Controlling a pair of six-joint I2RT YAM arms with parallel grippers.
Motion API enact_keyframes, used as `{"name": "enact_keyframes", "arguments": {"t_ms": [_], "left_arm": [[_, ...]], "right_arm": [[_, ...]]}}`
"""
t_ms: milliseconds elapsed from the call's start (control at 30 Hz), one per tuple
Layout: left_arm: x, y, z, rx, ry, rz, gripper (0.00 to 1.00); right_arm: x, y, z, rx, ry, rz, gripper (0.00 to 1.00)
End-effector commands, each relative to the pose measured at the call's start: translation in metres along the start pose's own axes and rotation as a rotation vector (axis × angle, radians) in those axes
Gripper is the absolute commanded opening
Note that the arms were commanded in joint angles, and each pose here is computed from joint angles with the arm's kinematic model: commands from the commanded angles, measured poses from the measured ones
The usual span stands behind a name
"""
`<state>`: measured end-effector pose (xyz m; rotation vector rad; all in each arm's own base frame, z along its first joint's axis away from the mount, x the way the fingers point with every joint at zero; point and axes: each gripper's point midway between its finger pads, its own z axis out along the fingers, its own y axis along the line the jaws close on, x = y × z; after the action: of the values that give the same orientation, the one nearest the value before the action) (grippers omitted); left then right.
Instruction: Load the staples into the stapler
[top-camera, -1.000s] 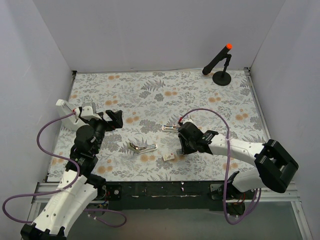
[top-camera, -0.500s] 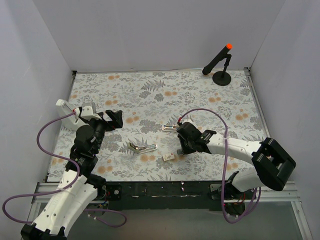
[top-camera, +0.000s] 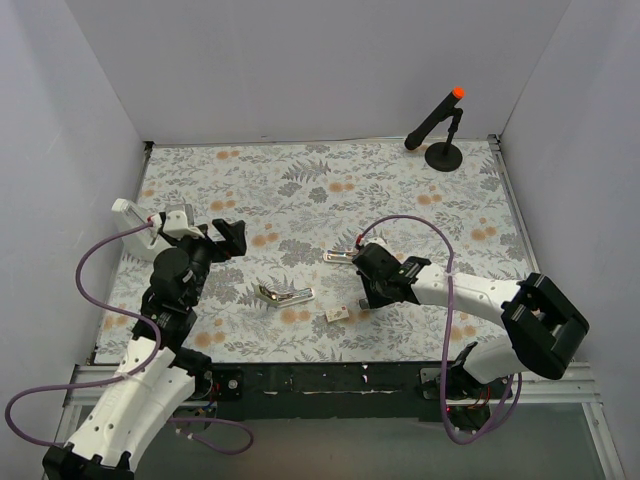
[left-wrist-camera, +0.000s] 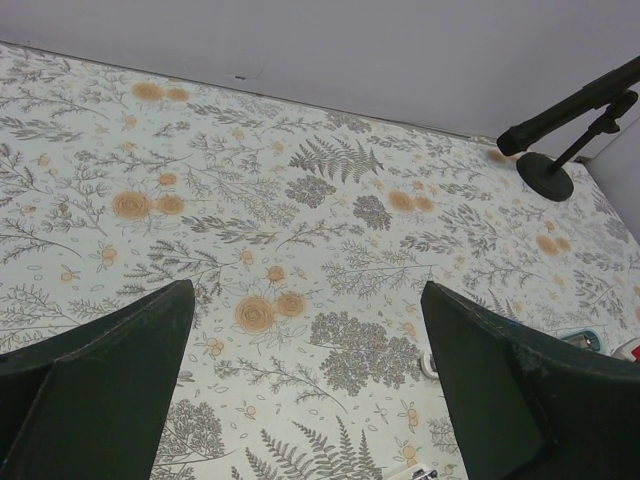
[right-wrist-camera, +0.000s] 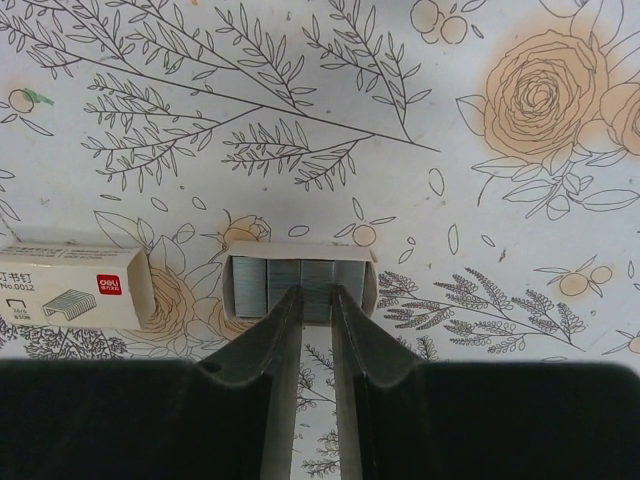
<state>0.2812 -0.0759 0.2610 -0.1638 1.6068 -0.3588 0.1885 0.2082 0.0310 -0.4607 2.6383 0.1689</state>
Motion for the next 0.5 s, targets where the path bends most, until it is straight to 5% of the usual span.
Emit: {"name": "enact_keyframes", "arguments": {"t_ms": [0,467], "left_arm": [[-0.013,-0.005,0.0,0.02,-0.011,0.004,0.98],[-0.027,-0.009,-0.011,0.041,-0.072,-0.005,0.98]], "right_arm": [[-0.007,0.006,-0.001,-0.013,-0.006,-0.017,0.25],[-0.034,0.019,-0.032,-0.037,-0.011,0.037,0.38]]}}
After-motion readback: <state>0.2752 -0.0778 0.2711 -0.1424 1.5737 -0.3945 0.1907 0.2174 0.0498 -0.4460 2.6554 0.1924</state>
